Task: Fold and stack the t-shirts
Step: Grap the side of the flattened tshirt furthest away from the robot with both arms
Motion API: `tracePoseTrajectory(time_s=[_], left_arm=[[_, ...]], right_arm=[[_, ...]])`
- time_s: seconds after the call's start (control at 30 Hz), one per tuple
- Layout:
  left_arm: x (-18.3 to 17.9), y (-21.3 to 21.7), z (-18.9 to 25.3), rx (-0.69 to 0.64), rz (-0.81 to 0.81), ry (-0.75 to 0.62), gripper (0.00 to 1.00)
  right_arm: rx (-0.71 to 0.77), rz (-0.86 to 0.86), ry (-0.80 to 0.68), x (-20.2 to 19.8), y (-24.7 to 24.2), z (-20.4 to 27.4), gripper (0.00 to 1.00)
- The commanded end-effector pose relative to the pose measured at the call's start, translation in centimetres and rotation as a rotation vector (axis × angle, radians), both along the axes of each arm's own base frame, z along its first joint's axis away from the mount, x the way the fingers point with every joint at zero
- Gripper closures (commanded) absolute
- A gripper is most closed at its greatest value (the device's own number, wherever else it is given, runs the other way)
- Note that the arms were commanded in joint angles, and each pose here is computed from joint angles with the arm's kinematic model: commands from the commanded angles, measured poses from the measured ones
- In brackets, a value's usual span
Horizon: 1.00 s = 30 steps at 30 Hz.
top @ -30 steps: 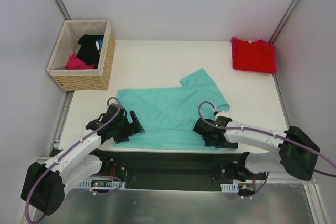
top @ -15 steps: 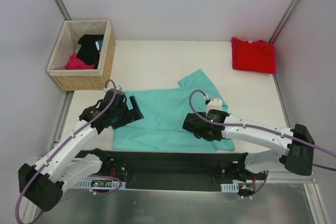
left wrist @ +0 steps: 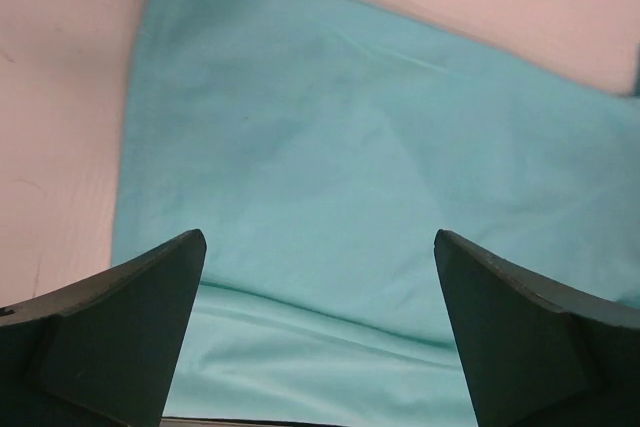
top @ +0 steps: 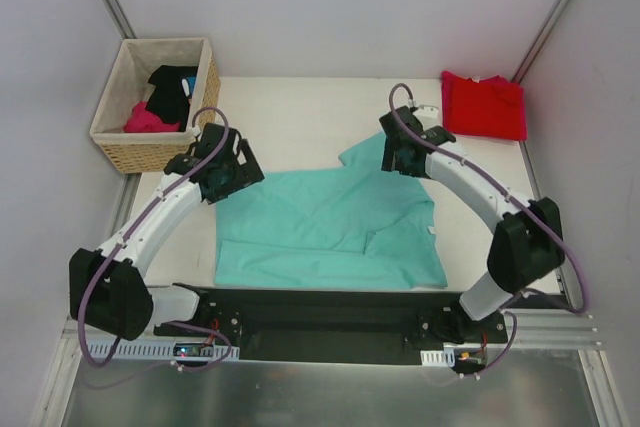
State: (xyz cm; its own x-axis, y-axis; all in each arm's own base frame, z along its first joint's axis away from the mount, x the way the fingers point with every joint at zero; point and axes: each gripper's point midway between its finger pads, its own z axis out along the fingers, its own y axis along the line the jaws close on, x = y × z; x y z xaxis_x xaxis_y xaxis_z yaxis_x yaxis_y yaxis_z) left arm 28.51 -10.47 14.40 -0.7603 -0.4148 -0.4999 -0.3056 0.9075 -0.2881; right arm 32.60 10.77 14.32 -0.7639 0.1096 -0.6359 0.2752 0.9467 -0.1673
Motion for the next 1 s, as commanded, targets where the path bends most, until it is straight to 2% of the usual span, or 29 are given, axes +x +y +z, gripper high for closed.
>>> tracePoseTrajectory(time_s=[0.0, 0.03, 0.13, 0.27, 0.43, 0.47, 0.7, 0.87, 0.97], left_arm=[[2.1, 2.2, -2.2, -0.035, 0.079, 0.014, 0.01], [2.9, 2.4, -2.4, -0.047, 0.092, 0.001, 0.01], [4.1, 3.1, -3.8, -0.074, 0.142, 0.024, 0.01], [5.2, 3.0, -5.8, -0.104, 0.166, 0.071, 0.01], [6.8, 2.5, -6.6, -0.136, 0.191, 0.071, 0.01], [7.1, 1.8, -6.7, -0.169, 0.175, 0.066, 0.01], [8.0, 0.7, -6.1, -0.22, 0.146, 0.053, 0.01], [8.0, 0.9, -6.2, -0.209, 0.143, 0.051, 0.01], [8.0, 0.9, -6.4, -0.208, 0.148, 0.058, 0.01]], right_arm=[[0.114, 0.176, -0.016, 6.1, 3.7, 1.1, 0.03], [0.161, 0.196, -0.039, 7.5, 4.5, 2.3, 0.04], [0.246, 0.207, -0.017, 10.1, 5.1, 1.4, 0.03], [0.251, 0.193, -0.009, 12.9, 4.3, 0.3, 0.03], [0.44, 0.191, 0.059, 14.6, 5.6, -3.5, 0.03], [0.526, 0.224, 0.086, 14.5, 6.8, -4.0, 0.03], [0.738, 0.323, 0.111, 15.5, 11.3, -5.7, 0.03], [0.786, 0.33, 0.126, 15.7, 12.1, -6.0, 0.03], [0.752, 0.307, 0.124, 15.8, 11.5, -6.7, 0.03]])
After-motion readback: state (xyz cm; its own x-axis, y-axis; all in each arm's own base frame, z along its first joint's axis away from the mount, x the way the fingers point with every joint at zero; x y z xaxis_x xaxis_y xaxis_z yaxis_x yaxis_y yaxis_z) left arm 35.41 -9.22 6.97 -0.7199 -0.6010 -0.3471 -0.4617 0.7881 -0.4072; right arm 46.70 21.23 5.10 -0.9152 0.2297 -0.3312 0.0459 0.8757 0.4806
